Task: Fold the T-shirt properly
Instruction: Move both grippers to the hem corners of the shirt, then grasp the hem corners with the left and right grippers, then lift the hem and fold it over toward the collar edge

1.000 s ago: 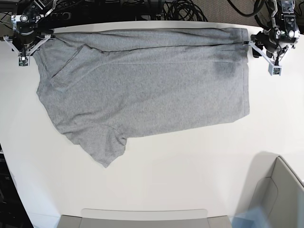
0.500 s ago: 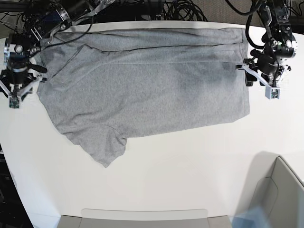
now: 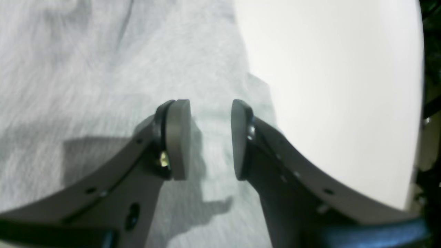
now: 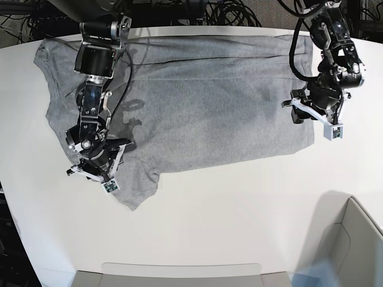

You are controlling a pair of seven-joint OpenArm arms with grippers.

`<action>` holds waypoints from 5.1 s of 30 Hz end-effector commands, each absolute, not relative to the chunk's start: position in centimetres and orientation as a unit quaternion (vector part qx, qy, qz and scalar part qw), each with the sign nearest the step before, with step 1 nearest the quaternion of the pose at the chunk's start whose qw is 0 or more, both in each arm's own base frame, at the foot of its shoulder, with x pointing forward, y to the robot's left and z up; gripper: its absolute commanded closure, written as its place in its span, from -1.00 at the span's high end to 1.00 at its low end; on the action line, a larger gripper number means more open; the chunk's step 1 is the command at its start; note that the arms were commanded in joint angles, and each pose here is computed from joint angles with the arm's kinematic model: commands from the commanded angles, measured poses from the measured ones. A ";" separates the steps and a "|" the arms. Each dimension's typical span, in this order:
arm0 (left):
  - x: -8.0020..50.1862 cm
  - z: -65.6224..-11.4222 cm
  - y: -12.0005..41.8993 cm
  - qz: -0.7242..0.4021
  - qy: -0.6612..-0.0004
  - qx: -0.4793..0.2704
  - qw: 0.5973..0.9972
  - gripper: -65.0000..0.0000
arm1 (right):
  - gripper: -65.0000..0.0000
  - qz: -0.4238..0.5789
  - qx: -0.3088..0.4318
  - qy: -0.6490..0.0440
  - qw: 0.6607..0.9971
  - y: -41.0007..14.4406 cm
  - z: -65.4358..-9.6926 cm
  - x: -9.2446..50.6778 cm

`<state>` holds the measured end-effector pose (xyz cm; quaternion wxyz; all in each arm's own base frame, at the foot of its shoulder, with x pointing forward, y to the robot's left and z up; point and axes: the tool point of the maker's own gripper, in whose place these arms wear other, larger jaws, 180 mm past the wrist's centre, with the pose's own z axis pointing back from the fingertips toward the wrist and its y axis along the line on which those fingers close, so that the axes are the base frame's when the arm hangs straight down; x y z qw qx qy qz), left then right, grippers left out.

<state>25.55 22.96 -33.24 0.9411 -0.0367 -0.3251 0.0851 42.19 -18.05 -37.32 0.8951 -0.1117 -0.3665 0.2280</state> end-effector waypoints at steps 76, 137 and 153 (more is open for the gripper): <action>28.0 -31.3 22.6 0.091 -0.367 -0.046 0.925 -0.08 | 0.00 0.147 0.153 -0.278 0.937 -17.4 -43.1 41.7; 39.0 -38.3 29.2 -0.004 -0.331 -0.112 0.937 -1.00 | -1.00 0.196 0.046 -0.338 0.919 -19.3 -36.6 48.6; 42.0 -34.2 32.3 0.037 -0.364 -0.076 0.928 -1.00 | -1.00 0.200 0.028 -0.372 0.906 -19.6 -31.1 52.1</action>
